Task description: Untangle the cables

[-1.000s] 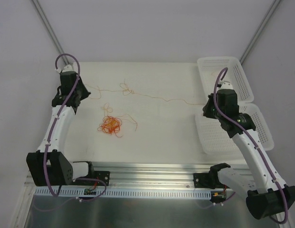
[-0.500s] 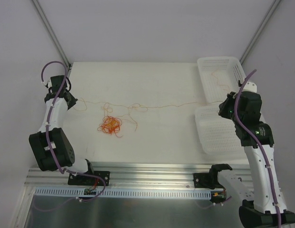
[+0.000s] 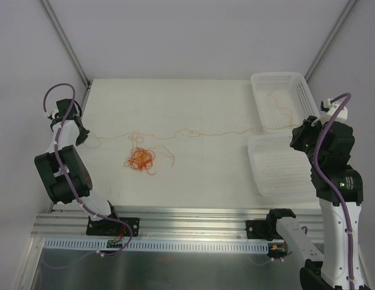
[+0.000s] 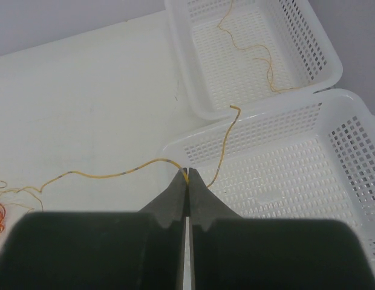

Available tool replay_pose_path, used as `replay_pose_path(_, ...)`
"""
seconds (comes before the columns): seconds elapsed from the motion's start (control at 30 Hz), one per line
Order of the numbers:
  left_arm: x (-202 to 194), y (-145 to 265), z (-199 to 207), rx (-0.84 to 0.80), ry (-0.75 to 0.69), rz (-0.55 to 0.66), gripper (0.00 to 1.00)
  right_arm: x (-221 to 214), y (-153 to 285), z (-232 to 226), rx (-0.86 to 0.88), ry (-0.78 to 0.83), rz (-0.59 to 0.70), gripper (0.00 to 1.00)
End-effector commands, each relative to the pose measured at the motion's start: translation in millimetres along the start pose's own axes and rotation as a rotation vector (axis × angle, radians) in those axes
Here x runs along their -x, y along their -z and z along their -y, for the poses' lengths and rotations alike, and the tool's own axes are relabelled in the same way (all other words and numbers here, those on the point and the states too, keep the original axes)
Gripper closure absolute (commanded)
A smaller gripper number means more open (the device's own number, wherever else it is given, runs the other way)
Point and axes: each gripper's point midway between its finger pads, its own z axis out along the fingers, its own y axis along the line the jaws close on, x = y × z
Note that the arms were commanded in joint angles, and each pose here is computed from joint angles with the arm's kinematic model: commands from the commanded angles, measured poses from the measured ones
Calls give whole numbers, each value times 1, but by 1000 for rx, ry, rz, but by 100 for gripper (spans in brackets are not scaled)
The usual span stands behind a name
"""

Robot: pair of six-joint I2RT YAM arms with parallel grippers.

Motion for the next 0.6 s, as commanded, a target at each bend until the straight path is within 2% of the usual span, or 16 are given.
replay_pose_path(0.0, 14, 0, -7, 51, 19, 32, 100, 17, 11, -3, 25, 20, 49, 99)
replay_pose_path(0.3, 2, -25, -39, 105, 112, -57, 100, 41, 36, 34, -169, 70, 137, 99)
replay_pose_path(0.57, -4, -30, -40, 103, 125, -86, 100, 46, 43, 36, -174, 57, 170, 99)
